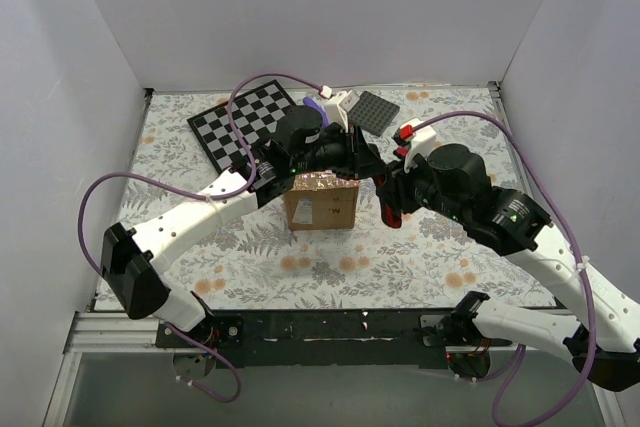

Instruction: Unpack the express box

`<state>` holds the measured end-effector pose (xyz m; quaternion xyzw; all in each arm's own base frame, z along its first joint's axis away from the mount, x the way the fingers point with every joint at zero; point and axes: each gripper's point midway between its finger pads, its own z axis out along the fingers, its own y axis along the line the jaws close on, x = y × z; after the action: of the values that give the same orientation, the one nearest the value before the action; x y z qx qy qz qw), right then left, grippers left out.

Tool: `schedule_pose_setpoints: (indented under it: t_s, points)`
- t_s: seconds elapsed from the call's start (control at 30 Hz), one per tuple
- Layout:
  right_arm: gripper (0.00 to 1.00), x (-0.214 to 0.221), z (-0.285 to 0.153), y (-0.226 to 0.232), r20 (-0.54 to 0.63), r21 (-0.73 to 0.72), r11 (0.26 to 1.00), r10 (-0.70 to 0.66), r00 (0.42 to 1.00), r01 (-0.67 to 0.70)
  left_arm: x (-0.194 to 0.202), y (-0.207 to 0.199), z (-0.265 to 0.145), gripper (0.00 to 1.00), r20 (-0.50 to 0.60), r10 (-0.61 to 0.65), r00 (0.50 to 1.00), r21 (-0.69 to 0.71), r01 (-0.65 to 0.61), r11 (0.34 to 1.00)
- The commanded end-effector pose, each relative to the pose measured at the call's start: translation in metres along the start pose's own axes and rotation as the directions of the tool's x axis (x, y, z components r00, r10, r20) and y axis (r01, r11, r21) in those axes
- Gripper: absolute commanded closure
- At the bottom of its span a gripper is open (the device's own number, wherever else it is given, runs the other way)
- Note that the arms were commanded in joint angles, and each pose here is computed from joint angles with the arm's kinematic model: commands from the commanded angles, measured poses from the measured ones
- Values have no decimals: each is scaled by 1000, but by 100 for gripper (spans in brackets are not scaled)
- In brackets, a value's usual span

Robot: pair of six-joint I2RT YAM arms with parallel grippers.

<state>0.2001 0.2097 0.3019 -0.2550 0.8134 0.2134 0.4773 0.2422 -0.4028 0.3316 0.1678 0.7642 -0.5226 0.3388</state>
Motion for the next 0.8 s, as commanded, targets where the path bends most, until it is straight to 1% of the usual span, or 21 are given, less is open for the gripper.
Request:
schedule_pose_setpoints:
  t_s: [0.0, 0.03, 0.07, 0.1, 0.17, 0.2, 0.23, 0.3, 0.4, 0.47, 0.5, 0.53, 0.57, 0.6, 0.67, 0.7, 0.73, 0.77]
  points:
    - [84, -42, -17, 4, 137, -11, 1000, 13, 990, -12, -7, -17, -16, 100, 36, 18, 999, 44, -20, 999]
    - [70, -44, -17, 4, 144, -14, 1000, 27, 989, -25, -8, -15, -17, 100, 52, 16, 999, 38, -18, 999]
    - [58, -46, -19, 5, 151, -18, 999, 36, 988, -33, -10, -15, -19, 100, 68, 14, 998, 35, -17, 999]
    - [40, -46, -19, 6, 154, -20, 999, 45, 987, -43, -15, -12, -20, 100, 99, 11, 995, 14, -12, 1000]
    - [26, -50, -20, 7, 170, -31, 997, 77, 982, -73, -23, -14, -26, 100, 145, 15, 989, 9, -17, 1000]
    - [14, -51, -21, 9, 177, -41, 996, 91, 980, -85, -28, -11, -27, 100, 176, 17, 984, -15, -15, 1000]
    - [10, -55, -23, 10, 189, -48, 994, 104, 976, -96, -32, -12, -31, 100, 197, 19, 980, -22, -14, 1000]
    - [7, -59, -26, 12, 206, -60, 990, 139, 969, -129, -41, -9, -36, 100, 240, 26, 970, -46, -16, 999]
    - [6, -65, -28, 10, 240, -59, 980, 198, 950, -189, -60, -6, -47, 100, 324, 36, 945, -88, -7, 996]
    - [5, -66, -29, 7, 276, -59, 970, 242, 930, -235, -75, -2, -60, 100, 400, 33, 916, -108, 11, 994]
    - [5, -67, -29, 8, 289, -72, 956, 292, 912, -283, -81, -2, -65, 100, 426, 28, 904, -106, 19, 994]
    - [5, -76, -30, 10, 327, -101, 947, 320, 889, -304, -86, -3, -70, 100, 454, 13, 891, -91, 32, 995]
    - [5, -78, -35, 9, 352, -116, 937, 349, 868, -330, -99, -1, -78, 100, 512, 11, 859, -92, 42, 995]
    - [6, -71, -30, 9, 350, -125, 924, 382, 855, -362, -98, 1, -86, 100, 536, 3, 844, -87, 52, 995]
    - [6, -88, -41, 12, 424, -209, 887, 462, 779, -413, -109, -6, -101, 100, 612, -15, 791, -40, 50, 998]
    - [6, -81, -35, 12, 424, -219, 875, 483, 766, -431, -104, -4, -107, 100, 625, -20, 781, -31, 50, 998]
    - [6, -93, -41, 15, 458, -281, 847, 532, 712, -452, -110, -11, -113, 100, 656, -25, 755, 0, 33, 999]
    - [6, -96, -45, 15, 469, -304, 833, 553, 688, -462, -109, -13, -117, 100, 666, -36, 745, 18, 31, 999]
